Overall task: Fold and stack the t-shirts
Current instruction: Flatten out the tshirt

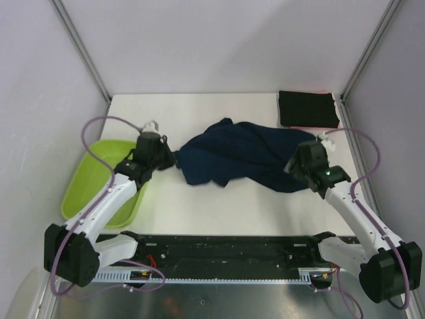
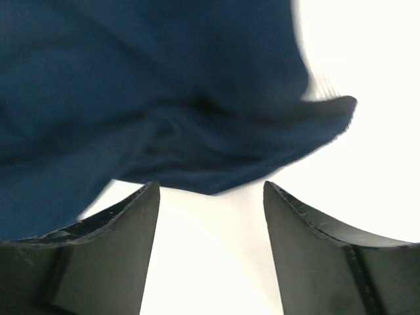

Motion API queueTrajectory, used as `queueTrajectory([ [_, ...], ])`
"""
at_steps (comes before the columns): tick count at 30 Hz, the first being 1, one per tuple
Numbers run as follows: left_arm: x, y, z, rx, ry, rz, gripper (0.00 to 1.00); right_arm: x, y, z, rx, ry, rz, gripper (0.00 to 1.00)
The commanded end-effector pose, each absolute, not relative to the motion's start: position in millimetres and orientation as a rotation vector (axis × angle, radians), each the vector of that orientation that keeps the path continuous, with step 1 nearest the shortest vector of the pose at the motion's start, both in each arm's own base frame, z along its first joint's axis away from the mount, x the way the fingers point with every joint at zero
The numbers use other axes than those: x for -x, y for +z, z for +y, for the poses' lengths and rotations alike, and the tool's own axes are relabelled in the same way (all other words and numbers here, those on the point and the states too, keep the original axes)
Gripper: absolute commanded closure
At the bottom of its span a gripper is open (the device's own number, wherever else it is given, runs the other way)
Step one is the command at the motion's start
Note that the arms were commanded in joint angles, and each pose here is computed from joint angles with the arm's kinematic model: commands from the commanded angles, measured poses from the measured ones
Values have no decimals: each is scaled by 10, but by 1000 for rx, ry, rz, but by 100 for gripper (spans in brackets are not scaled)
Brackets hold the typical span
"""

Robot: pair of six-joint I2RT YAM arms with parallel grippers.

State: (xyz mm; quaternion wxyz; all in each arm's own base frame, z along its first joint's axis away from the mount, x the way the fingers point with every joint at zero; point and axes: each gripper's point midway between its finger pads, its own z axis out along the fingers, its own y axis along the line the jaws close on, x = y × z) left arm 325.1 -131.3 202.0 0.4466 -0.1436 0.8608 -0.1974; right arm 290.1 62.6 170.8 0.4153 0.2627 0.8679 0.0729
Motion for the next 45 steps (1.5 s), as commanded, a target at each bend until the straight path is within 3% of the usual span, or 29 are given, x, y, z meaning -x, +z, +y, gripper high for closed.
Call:
queueTrajectory([
  [1, -3035, 1466, -1345, 430, -556, 2274, 99, -2626, 1395, 597, -730, 198, 2241, 29],
  [13, -3321, 1671, -1368, 397, -572, 2249, 100, -2586, 827, 127, -980, 95, 2268, 32],
  [36, -3489, 1734, -1309, 369, -616, 2257, 100, -2720, 584, -295, -1387, 126, 2124, 31],
  [43, -3487, 1718, -1325, 368, -628, 2263, 100, -2835, 408, -250, -1469, 171, 2126, 35],
  [45, -3484, 1723, -1330, 365, -630, 2262, 100, -2840, 379, -259, -1480, 167, 2126, 42],
])
